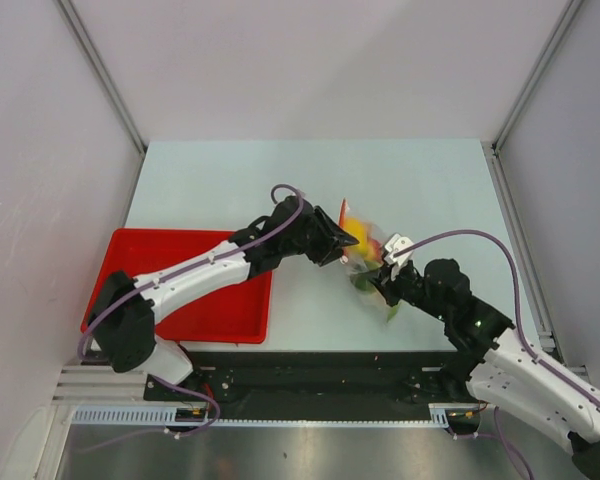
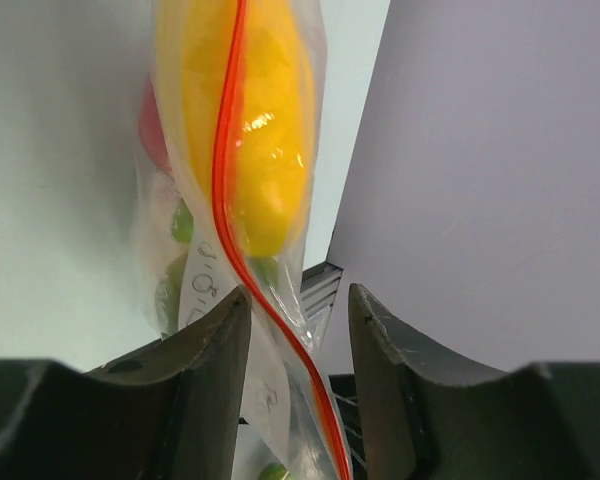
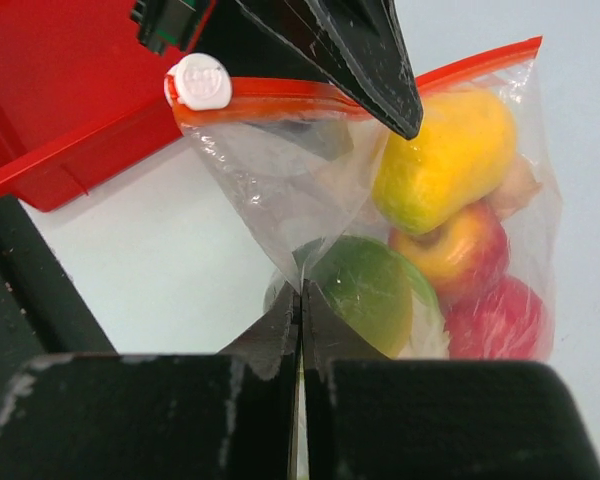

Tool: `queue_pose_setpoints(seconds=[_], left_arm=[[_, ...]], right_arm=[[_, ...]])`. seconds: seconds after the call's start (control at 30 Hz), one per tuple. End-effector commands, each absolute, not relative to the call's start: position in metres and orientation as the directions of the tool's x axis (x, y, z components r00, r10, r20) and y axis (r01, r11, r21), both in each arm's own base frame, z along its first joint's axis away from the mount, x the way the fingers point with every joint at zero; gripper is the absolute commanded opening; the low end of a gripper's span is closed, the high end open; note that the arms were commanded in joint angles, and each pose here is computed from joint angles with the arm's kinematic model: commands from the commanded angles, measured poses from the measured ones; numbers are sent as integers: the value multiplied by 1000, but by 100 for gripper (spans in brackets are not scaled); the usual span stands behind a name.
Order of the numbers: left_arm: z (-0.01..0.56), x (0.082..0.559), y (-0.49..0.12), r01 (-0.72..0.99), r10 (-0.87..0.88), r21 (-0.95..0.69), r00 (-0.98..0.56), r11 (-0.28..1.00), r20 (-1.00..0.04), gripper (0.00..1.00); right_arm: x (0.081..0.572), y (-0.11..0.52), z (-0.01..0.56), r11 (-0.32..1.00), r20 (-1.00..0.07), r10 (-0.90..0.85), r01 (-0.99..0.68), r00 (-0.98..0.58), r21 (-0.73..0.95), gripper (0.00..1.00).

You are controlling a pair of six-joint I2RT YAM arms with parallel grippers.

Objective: Open the zip-top bag and remove the fake food

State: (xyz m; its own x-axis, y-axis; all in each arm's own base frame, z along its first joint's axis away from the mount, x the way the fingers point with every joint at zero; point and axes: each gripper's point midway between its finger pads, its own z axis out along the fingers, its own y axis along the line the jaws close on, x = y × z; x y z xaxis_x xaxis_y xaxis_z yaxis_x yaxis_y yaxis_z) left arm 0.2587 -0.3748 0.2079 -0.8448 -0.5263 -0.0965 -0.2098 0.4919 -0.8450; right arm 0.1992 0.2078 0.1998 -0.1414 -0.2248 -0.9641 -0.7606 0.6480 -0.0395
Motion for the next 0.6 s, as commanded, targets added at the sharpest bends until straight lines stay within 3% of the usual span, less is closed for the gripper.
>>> queue_pose_setpoints(seconds=[0.0, 0.17, 0.2, 0.23, 0.27, 0.37, 0.57], left_arm=[[216, 257, -392, -183, -482, -880, -874, 439, -59, 46], [228, 261, -398, -114, -447, -880, -887, 461, -120, 2], [236, 263, -398, -85, -442, -879, -884, 470, -151, 0], [240, 263, -396, -77, -449, -875, -878, 478, -168, 0], [243, 261, -392, -76, -450, -869, -875, 488, -176, 0], [247, 249, -390, -119, -477, -848, -863, 516, -170, 0], [257, 234, -390, -266, -558, -789, -822, 554, -115, 0]], right_arm=[[185, 210, 206, 569, -970, -216, -821, -112, -32, 0], [187, 204, 209, 606, -972, -197, -795, -128, -18, 1], [191, 200, 212, 634, -975, -178, -774, -133, -10, 10], [193, 198, 217, 654, -978, -156, -756, -137, 2, 26], [195, 196, 222, 673, -981, -133, -739, -142, 16, 53], [186, 199, 241, 662, -989, -41, -745, -144, 81, 66], [172, 217, 260, 636, -999, -28, -772, -43, 16, 73]])
